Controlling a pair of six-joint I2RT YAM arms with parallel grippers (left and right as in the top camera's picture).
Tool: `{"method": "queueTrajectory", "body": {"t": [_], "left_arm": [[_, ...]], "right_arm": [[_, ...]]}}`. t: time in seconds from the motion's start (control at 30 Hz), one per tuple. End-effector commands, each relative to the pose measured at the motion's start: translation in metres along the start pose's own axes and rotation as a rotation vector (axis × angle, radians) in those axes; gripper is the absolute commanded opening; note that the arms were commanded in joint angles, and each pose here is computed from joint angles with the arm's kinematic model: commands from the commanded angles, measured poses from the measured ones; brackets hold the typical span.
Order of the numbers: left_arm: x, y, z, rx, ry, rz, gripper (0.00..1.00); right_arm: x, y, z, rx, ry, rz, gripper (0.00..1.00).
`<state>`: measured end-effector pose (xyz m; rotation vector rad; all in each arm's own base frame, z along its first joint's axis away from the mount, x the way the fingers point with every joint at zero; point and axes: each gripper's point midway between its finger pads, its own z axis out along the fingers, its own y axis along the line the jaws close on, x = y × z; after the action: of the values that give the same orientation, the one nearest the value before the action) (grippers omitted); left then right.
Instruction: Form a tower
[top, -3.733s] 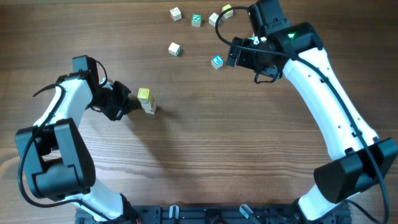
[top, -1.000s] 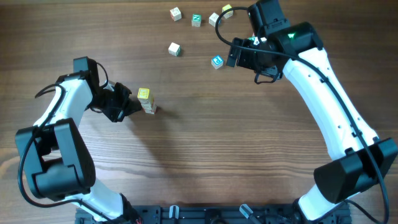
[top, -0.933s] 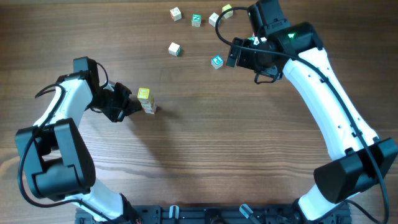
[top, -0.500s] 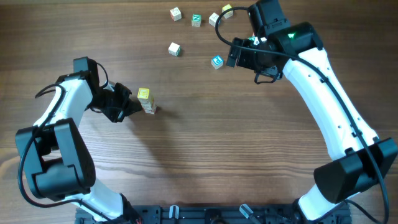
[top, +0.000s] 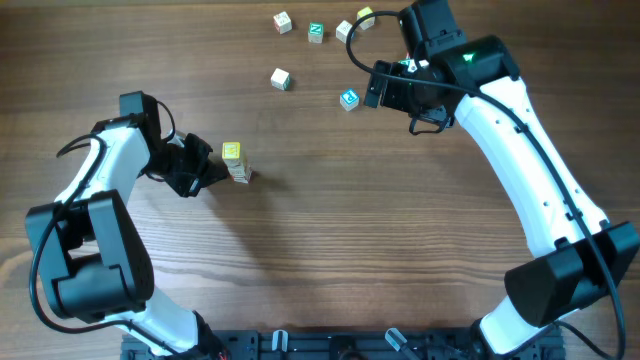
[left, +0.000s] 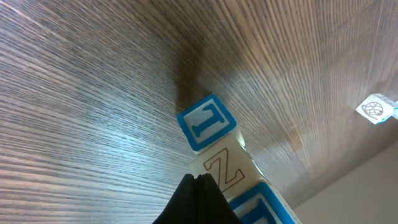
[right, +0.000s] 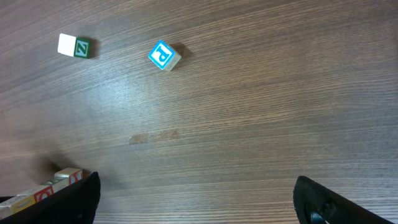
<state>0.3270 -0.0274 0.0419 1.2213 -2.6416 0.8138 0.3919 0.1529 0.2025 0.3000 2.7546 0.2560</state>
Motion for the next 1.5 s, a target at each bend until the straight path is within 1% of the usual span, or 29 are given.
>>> {"method": "queueTrajectory", "body": {"t": [0.0,0.07,0.1,0.17,0.2,0.23,0.27,0.33,0.4,0.43,0.47,0.5,0.53,0.57,0.6,0.63,0.67,0.7,0.73,0.77,0.8,0.87,0.93,1.07,1.13,1.33,1.47], "left_arm": [[-0.008,0.012,-0.001,-0.039,-0.031,0.001,0.04],[-0.018,0.019,-0.006,-0.044,-0.058,-0.023,0.04],[-0.025,0.022,-0.010,-0.037,-0.081,-0.036,0.04],[-0.044,0.026,-0.019,-0.001,-0.131,-0.057,0.04],[-0.052,0.028,-0.024,0.014,-0.154,-0.069,0.04],[-0.060,0.032,-0.029,0.020,-0.177,-0.078,0.04],[-0.067,0.037,-0.033,0.018,-0.201,-0.082,0.04],[-0.079,0.052,-0.040,-0.027,-0.253,-0.085,0.04],[-0.092,0.074,-0.049,-0.106,-0.319,-0.102,0.04],[-0.097,0.081,-0.052,-0.133,-0.342,-0.114,0.17],[-0.099,0.083,-0.053,-0.141,-0.352,-0.115,0.43],[-0.101,0.084,-0.054,-0.150,-0.364,-0.114,0.73],[-0.102,0.084,-0.055,-0.154,-0.371,-0.113,0.89],[-0.102,0.085,-0.055,-0.157,-0.372,-0.114,1.00],[-0.102,0.086,-0.055,-0.162,-0.374,-0.115,1.00],[-0.102,0.086,-0.055,-0.165,-0.373,-0.116,1.00],[-0.102,0.087,-0.055,-0.165,-0.373,-0.116,1.00],[-0.103,0.086,-0.056,-0.163,-0.376,-0.115,1.00],[-0.103,0.086,-0.056,-0.163,-0.376,-0.114,1.00],[-0.103,0.086,-0.056,-0.163,-0.376,-0.114,1.00],[-0.103,0.086,-0.056,-0.164,-0.376,-0.115,1.00],[-0.103,0.086,-0.055,-0.164,-0.376,-0.115,1.00],[-0.103,0.086,-0.056,-0.163,-0.376,-0.115,1.00],[-0.103,0.086,-0.056,-0.163,-0.376,-0.115,1.00],[-0.103,0.086,-0.056,-0.163,-0.376,-0.114,1.00],[-0.103,0.086,-0.056,-0.163,-0.376,-0.114,1.00],[-0.103,0.086,-0.056,-0.163,-0.376,-0.114,1.00]], "right_arm": [[0.000,-0.006,0.002,0.027,-0.006,0.014,0.99],[0.001,-0.006,0.002,0.026,-0.001,0.014,0.99],[0.003,-0.005,0.002,0.020,0.010,0.015,0.85],[0.012,-0.005,0.008,0.014,0.047,0.040,0.48],[0.022,-0.011,0.021,0.034,0.079,0.114,0.33],[0.034,-0.014,0.033,0.037,0.119,0.161,0.22],[0.054,-0.011,0.049,0.001,0.194,0.180,0.04],[0.086,0.007,0.068,-0.141,0.330,0.185,0.04],[0.107,0.033,0.085,-0.340,0.390,0.112,0.04],[0.116,0.051,0.091,-0.462,0.390,0.034,0.04],[0.121,0.059,0.093,-0.504,0.385,0.005,0.04],[0.127,0.069,0.096,-0.534,0.370,-0.029,0.04],[0.132,0.080,0.099,-0.561,0.348,-0.070,0.04],[0.138,0.093,0.101,-0.594,0.320,-0.114,0.04],[0.144,0.104,0.108,-0.587,0.268,-0.161,0.04],[0.148,0.104,0.118,-0.526,0.218,-0.188,0.04],[0.153,0.103,0.125,-0.470,0.199,-0.162,0.04],[0.158,0.107,0.126,-0.453,0.199,-0.129,0.04],[0.159,0.111,0.125,-0.464,0.195,-0.133,0.04],[0.158,0.113,0.125,-0.468,0.196,-0.101,0.04],[0.156,0.116,0.127,-0.475,0.201,-0.029,0.04],[0.159,0.125,0.135,-0.513,0.245,0.055,0.04],[0.170,0.145,0.142,-0.615,0.342,0.104,0.04],[0.183,0.142,0.158,-0.586,0.446,0.237,0.04],[0.183,0.144,0.163,-0.585,0.454,0.272,0.04],[0.187,0.163,0.172,-0.702,0.482,0.234,0.04],[0.183,0.181,0.166,-0.784,0.443,0.207,0.04]]}}
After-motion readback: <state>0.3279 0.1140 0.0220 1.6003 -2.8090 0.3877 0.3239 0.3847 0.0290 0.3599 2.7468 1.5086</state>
